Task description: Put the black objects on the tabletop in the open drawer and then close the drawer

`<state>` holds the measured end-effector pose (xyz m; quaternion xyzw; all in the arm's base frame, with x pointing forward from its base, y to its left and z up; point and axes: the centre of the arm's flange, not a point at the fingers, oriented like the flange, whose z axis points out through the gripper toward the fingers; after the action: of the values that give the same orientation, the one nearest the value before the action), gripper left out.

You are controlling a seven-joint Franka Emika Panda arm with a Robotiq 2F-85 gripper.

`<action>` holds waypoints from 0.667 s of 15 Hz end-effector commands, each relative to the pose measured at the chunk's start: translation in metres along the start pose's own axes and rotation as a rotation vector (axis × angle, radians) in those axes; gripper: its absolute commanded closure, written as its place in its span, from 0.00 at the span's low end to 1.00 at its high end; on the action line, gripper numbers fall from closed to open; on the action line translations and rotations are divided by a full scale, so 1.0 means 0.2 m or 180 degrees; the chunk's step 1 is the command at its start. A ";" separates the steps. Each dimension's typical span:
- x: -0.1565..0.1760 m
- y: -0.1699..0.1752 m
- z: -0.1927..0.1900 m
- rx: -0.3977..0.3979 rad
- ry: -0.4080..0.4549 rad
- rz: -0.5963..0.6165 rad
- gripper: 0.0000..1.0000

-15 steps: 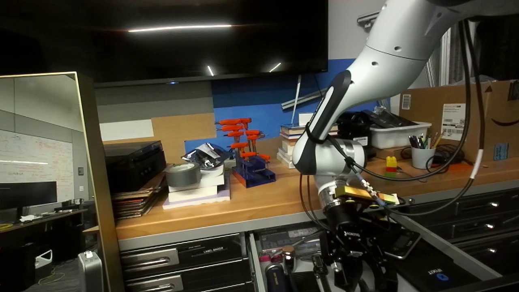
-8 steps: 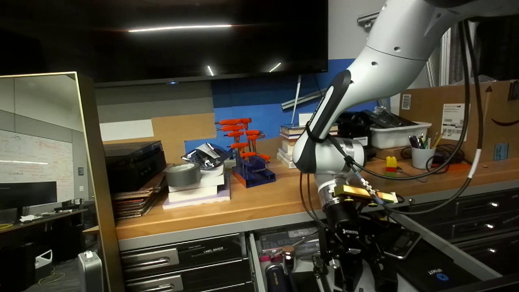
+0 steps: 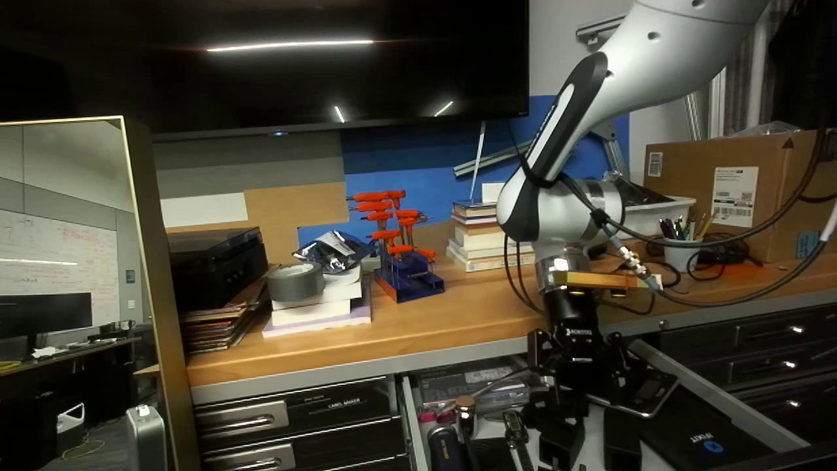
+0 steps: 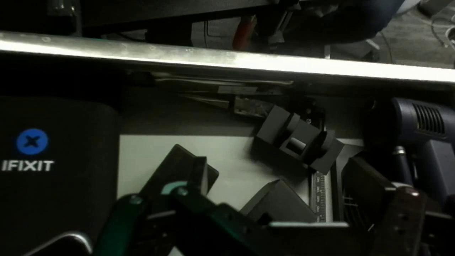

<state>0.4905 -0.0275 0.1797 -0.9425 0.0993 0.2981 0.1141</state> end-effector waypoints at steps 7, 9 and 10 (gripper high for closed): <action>-0.21 0.27 -0.21 0.0094 0.1014 0.1273 0.00; -0.18 0.28 -0.24 0.0181 0.1177 0.1557 0.00; -0.17 0.28 -0.24 0.0208 0.1260 0.1702 0.00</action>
<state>0.4749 -0.0912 0.2206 -0.9345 0.3120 0.1625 0.0535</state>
